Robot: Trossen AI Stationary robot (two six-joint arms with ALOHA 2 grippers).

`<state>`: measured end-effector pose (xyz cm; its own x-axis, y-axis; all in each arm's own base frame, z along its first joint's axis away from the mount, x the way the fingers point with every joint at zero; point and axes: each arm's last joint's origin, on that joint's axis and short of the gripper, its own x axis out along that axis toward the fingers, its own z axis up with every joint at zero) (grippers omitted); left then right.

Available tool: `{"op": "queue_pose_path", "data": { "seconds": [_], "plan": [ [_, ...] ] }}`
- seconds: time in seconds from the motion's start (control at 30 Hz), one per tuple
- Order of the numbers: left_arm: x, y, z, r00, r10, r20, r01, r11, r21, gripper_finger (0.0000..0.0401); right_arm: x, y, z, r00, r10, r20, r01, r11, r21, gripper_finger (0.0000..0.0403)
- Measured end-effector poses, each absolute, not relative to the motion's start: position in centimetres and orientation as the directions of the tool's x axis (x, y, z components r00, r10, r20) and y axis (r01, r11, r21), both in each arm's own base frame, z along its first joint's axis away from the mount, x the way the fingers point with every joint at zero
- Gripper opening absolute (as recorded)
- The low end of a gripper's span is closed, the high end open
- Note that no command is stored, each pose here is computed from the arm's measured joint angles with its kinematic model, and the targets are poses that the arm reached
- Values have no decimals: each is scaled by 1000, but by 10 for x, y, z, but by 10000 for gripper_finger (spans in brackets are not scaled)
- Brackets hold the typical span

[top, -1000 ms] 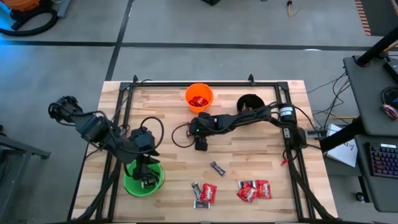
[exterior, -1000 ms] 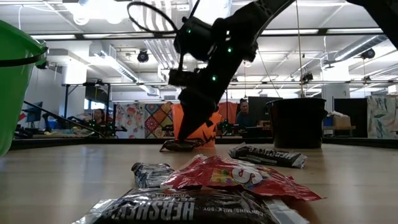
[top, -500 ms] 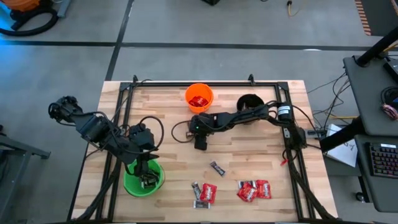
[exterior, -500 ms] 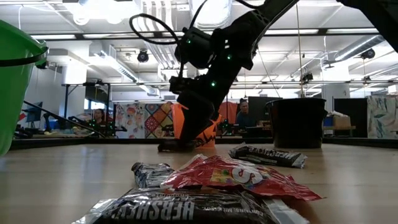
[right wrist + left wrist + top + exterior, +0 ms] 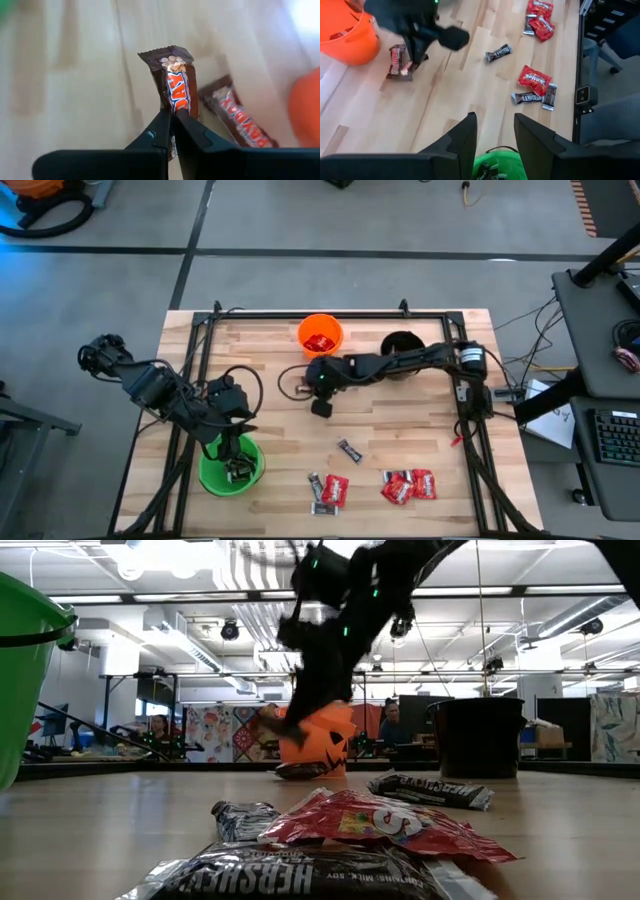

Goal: Sort candy
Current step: Put the brown chocolate into the black bucket

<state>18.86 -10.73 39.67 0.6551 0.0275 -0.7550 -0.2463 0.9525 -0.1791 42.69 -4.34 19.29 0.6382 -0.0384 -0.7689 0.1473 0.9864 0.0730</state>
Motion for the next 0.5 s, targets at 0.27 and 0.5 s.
{"op": "queue_pose_path", "data": {
  "seconds": [0.27,0.5],
  "plan": [
    [189,-106,397,666,61,-744,-241,961,-137,115,374,-55,290,717,-71,-693,266,948,178,12],
    [195,-96,398,674,117,-730,-246,967,-72,115,296,-90,334,587,-152,-795,549,797,253,12]
  ]
}}
